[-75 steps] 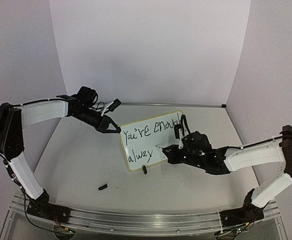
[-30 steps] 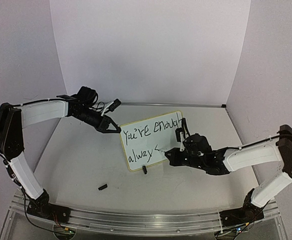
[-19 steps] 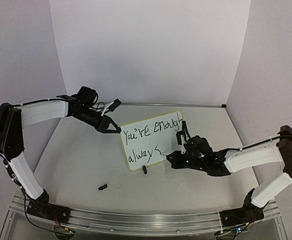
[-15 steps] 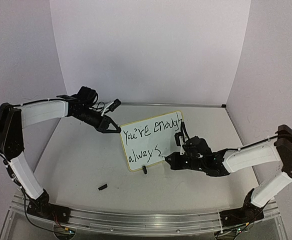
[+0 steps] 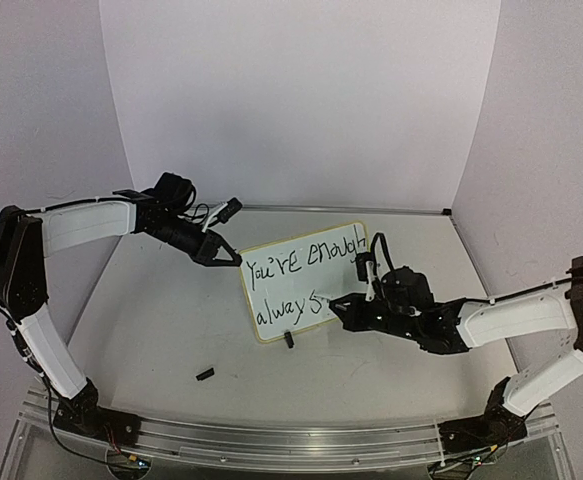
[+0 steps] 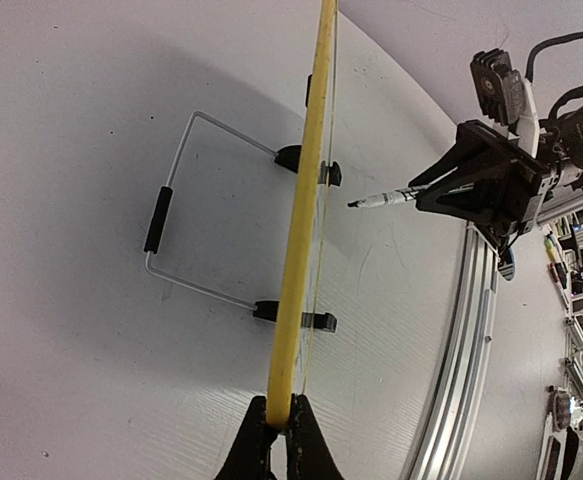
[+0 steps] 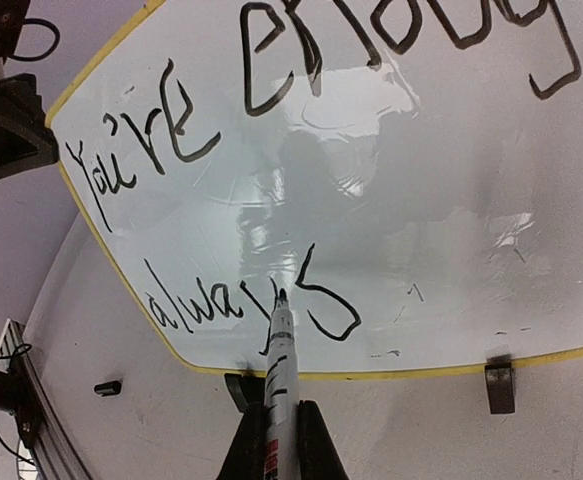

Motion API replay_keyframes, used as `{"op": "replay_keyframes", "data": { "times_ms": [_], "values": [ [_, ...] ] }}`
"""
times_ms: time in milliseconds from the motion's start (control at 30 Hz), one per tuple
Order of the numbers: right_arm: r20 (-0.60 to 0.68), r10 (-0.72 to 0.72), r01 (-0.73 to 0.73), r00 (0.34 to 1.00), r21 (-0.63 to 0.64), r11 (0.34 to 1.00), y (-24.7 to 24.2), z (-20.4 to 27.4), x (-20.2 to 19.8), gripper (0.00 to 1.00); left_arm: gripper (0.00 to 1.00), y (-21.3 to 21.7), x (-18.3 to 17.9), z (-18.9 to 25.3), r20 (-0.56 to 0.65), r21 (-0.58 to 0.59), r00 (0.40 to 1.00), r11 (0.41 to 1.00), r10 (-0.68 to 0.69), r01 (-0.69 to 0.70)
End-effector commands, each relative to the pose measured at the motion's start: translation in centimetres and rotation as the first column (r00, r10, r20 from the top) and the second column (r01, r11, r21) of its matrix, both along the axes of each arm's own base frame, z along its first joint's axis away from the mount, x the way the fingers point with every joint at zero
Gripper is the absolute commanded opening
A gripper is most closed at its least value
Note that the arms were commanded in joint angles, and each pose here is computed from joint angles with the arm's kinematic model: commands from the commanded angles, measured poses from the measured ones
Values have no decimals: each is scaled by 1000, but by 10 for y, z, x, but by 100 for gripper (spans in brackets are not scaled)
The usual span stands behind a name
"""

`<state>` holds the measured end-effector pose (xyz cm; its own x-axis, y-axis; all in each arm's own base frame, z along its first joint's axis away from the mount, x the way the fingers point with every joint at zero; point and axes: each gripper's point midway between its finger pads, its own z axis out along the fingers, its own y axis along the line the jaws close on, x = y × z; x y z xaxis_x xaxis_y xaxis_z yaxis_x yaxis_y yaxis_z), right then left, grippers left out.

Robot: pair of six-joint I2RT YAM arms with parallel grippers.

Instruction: Write a sentence on the whiteboard

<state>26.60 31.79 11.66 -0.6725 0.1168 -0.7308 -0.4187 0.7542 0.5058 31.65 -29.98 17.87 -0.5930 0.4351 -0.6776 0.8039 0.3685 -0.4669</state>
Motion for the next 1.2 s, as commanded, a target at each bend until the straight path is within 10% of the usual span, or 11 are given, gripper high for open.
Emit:
{"op": "replay_keyframes", "data": {
  "times_ms": [0,1167],
  "values": [
    [30,-99,100,995,-12,995,-19,6,9,0,0,2,-2,-2,61,64,998,998,-19,15],
    [-17,-145,143,989,-100,985,-23,-25,15,0,0,1,-3,-5,59,71,998,997,-22,18]
  ]
}}
